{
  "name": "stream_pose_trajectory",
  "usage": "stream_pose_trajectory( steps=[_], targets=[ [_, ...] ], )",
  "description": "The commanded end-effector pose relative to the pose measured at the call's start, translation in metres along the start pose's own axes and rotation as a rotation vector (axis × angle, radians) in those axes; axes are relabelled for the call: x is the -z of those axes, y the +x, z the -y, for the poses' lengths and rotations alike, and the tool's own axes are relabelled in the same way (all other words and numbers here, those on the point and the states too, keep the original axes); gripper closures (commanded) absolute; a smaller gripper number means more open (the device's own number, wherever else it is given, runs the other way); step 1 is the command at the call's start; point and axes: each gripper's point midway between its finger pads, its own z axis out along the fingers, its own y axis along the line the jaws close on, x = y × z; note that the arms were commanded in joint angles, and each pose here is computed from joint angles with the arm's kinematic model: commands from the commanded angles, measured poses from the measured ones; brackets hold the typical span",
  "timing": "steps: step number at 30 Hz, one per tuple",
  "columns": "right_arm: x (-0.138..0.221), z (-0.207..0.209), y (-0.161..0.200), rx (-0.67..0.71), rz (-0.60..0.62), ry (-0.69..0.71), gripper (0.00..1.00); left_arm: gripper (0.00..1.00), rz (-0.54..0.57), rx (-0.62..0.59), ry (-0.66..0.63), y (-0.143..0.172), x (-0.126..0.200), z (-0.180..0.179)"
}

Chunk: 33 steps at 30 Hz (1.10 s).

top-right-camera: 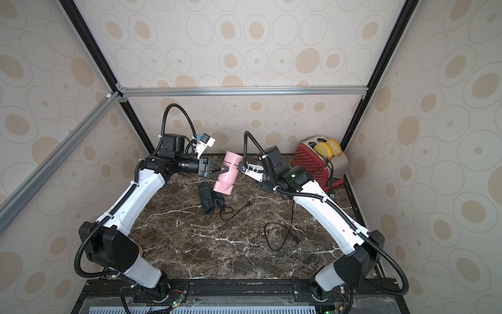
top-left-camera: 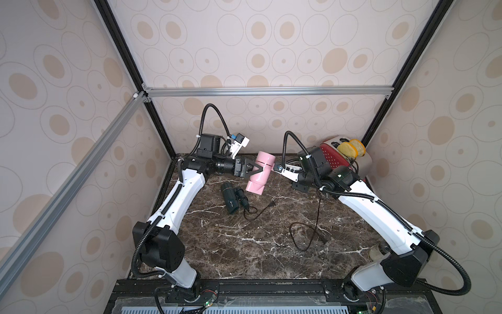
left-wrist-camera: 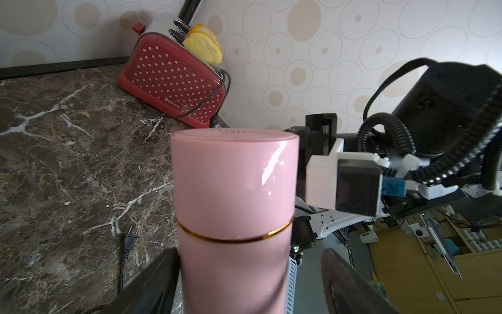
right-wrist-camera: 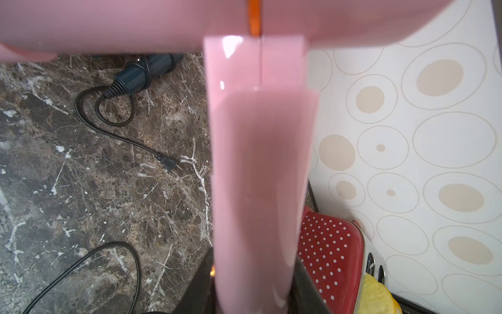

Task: Wrap the cord around the hair dryer
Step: Pick up the hair dryer from the center of the board.

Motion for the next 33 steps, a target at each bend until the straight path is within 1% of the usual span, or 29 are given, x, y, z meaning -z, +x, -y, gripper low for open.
stream_pose_trajectory(
  steps=[1,9,11,15,20,23,24,28,30,31,32,33],
  targets=[
    [0.007,0.023,-0.020,0.020,0.049,0.094,1.00,0.20,-0.019,-0.036,0.015,0.006,0.003,0.015],
    [0.006,0.023,-0.037,0.071,0.073,0.114,1.00,0.19,-0.040,-0.024,0.032,0.016,-0.003,0.018],
    [0.007,0.025,-0.042,0.072,0.084,0.119,1.00,0.19,-0.061,0.006,0.028,0.021,-0.006,0.016],
    [0.008,0.027,-0.050,0.075,0.100,0.124,1.00,0.19,-0.069,0.007,0.022,0.022,-0.009,0.014],
    [0.008,0.028,-0.054,0.076,0.112,0.123,1.00,0.14,-0.071,0.001,0.022,0.024,-0.010,0.014],
    [0.006,0.027,-0.056,0.085,0.114,0.122,1.00,0.22,-0.070,-0.005,0.030,0.022,-0.010,0.016],
    [0.007,0.028,-0.057,0.083,0.116,0.125,1.00,0.24,-0.071,-0.002,0.031,0.022,-0.011,0.016],
    [0.009,0.030,-0.065,0.083,0.147,0.124,1.00,0.21,-0.087,0.012,0.045,0.027,-0.017,0.016],
    [0.007,0.029,-0.067,0.087,0.147,0.119,1.00,0.25,-0.087,0.011,0.045,0.027,-0.019,0.016],
    [0.005,0.029,-0.068,0.085,0.146,0.118,1.00,0.28,-0.074,0.001,0.048,0.024,-0.020,0.016],
    [0.004,0.028,-0.068,0.081,0.148,0.116,1.00,0.38,-0.063,0.001,0.053,0.021,-0.021,0.017],
    [0.003,0.028,-0.068,0.075,0.149,0.118,1.00,0.45,-0.054,0.004,0.054,0.019,-0.021,0.016]
  ],
)
